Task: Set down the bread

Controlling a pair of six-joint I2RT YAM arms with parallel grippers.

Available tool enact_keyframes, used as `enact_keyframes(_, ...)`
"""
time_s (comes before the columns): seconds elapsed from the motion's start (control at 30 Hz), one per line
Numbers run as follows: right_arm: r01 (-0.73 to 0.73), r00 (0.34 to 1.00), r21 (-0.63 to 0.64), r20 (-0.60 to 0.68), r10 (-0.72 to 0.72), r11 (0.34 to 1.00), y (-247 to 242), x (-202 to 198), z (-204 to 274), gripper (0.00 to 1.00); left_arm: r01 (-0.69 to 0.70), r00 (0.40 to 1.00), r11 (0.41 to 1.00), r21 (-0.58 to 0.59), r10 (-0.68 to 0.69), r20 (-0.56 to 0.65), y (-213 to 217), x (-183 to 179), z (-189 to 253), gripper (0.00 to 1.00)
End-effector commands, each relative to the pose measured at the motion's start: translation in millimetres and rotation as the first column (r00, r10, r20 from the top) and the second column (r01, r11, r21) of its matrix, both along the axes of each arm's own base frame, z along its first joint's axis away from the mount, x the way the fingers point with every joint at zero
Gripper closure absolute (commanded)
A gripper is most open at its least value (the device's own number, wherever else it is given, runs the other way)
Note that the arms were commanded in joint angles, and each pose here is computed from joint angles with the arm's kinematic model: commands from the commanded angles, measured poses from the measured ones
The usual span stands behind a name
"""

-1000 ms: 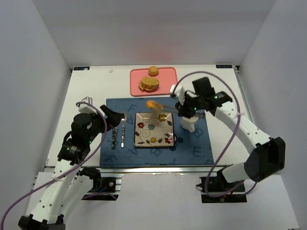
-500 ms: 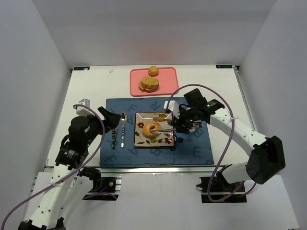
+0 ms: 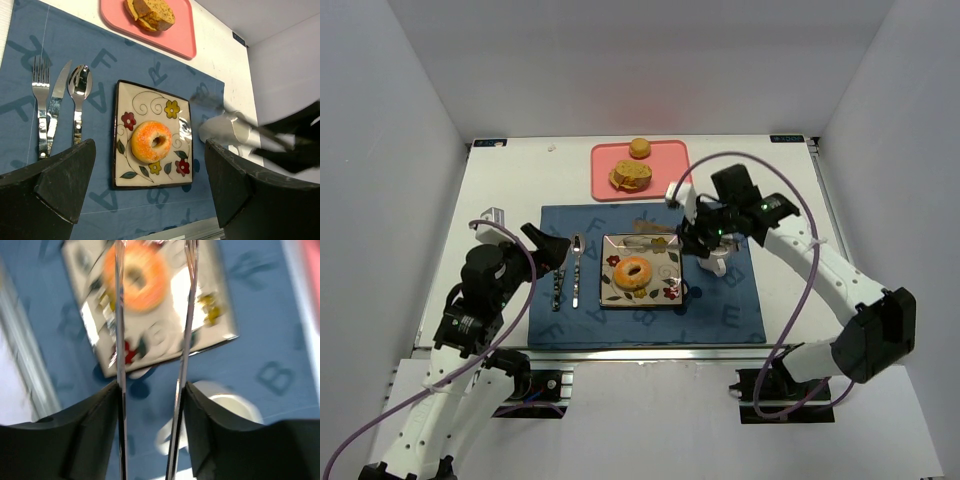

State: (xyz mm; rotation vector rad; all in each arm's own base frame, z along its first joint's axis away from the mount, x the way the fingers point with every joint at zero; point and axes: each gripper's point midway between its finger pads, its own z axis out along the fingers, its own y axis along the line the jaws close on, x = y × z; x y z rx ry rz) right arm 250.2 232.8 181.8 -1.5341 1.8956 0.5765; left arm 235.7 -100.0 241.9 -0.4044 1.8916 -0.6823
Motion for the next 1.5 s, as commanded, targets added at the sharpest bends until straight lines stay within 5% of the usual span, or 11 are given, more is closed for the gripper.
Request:
enact_keyframes(0.0, 0.171, 0.984, 0.147, 0.016, -0.175, 0.974, 12, 56, 39, 0.45, -0.006, 1.0, 1.0, 0.005, 0.006, 0.005, 1, 2, 2, 0.02)
enact_keyframes(0.17, 0.493, 0.87, 0.264, -0.166, -0.464, 0.829, 3, 149, 71, 0.49, 0.003, 1.0, 1.0, 0.003, -0.003, 0.007, -1, 3, 6, 0.02)
enact_keyframes(0.2, 0.549, 0.831, 0.227, -0.249, -0.497, 0.804, 4, 169, 48, 0.5, 0.006, 1.0, 1.0, 0.003, -0.006, 0.006, -2, 3, 6, 0.02)
enact_keyframes(0.43, 0.692, 0.693, 0.208, -0.457, -0.557, 0.691, 4, 231, 5, 0.51, -0.003, 1.0, 1.0, -0.009, 0.003, 0.009, -1, 4, 10, 0.02)
enact_keyframes(1.03, 0.753, 0.58, 0.188, -0.643, -0.501, 0.63, 15, 250, -32, 0.5, -0.031, 0.999, 0.996, -0.08, 0.029, -0.027, -3, 4, 0, 0.02)
enact_keyframes(1.47, 0.77, 0.553, 0.173, -0.66, -0.508, 0.614, 14, 256, -44, 0.47, -0.028, 0.999, 0.996, -0.083, 0.026, -0.034, -5, 5, 3, 0.02)
